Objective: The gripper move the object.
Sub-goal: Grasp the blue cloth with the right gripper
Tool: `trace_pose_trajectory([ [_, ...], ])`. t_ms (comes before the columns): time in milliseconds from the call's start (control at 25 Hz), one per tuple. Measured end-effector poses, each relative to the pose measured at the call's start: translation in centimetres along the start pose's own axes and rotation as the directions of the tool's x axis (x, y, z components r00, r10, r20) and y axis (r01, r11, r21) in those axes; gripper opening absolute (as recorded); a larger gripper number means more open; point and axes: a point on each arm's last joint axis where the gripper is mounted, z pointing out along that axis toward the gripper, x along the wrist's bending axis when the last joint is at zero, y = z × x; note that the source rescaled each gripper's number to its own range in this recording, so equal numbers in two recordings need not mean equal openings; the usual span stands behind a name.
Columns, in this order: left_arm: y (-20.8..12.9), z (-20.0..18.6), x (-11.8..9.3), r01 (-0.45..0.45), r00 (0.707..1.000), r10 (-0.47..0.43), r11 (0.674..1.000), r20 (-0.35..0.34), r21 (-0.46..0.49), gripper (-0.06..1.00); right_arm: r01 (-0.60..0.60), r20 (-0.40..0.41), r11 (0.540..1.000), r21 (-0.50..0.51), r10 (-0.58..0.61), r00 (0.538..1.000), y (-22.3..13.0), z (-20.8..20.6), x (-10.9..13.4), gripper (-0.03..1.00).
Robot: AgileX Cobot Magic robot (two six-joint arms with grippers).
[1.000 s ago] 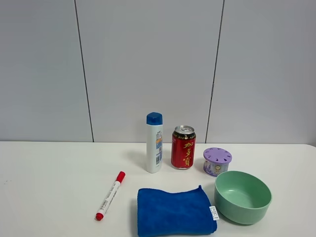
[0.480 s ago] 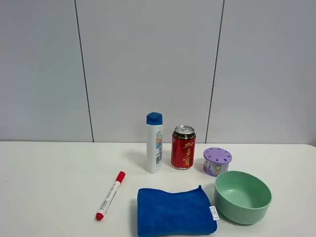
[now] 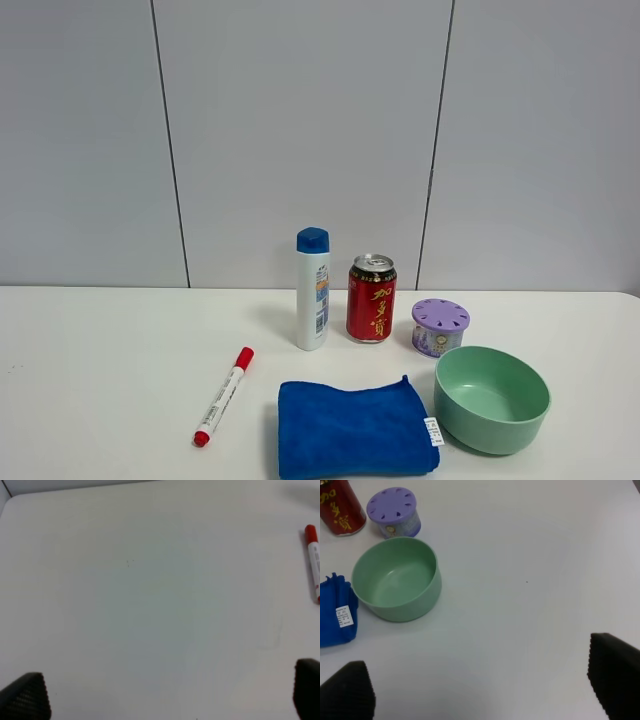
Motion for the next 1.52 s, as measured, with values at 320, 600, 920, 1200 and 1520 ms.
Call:
trace_pose_trajectory([
  [320,0.0,0.0,0.0,0.000,1.000,0.000,1.000,0.000,0.000,1.00,0.006,-0.013,1.000,0.001,-0.006,1.000,0.0,0.0,0.0,1.00],
  [600,0.0,0.0,0.0,0.000,1.000,0.000,1.000,0.000,0.000,1.00,0.023,-0.012,0.999,-0.039,-0.023,1.000,1.3,-1.0,0.1,1.00],
  [920,0.0,0.0,0.0,0.000,1.000,0.000,1.000,0.000,0.000,1.00,0.007,-0.111,0.984,-0.176,-0.026,0.993,11.7,-5.1,1.3,1.00],
  [1200,0.0,0.0,0.0,0.000,1.000,0.000,1.000,0.000,0.000,1.00,-0.016,-0.437,0.998,-0.064,-0.014,0.899,18.5,-1.7,4.2,1.00],
  [1520,0.0,0.0,0.0,0.000,1.000,0.000,1.000,0.000,0.000,1.00,0.010,-0.579,0.990,0.143,0.076,0.812,20.0,4.7,5.3,1.00],
])
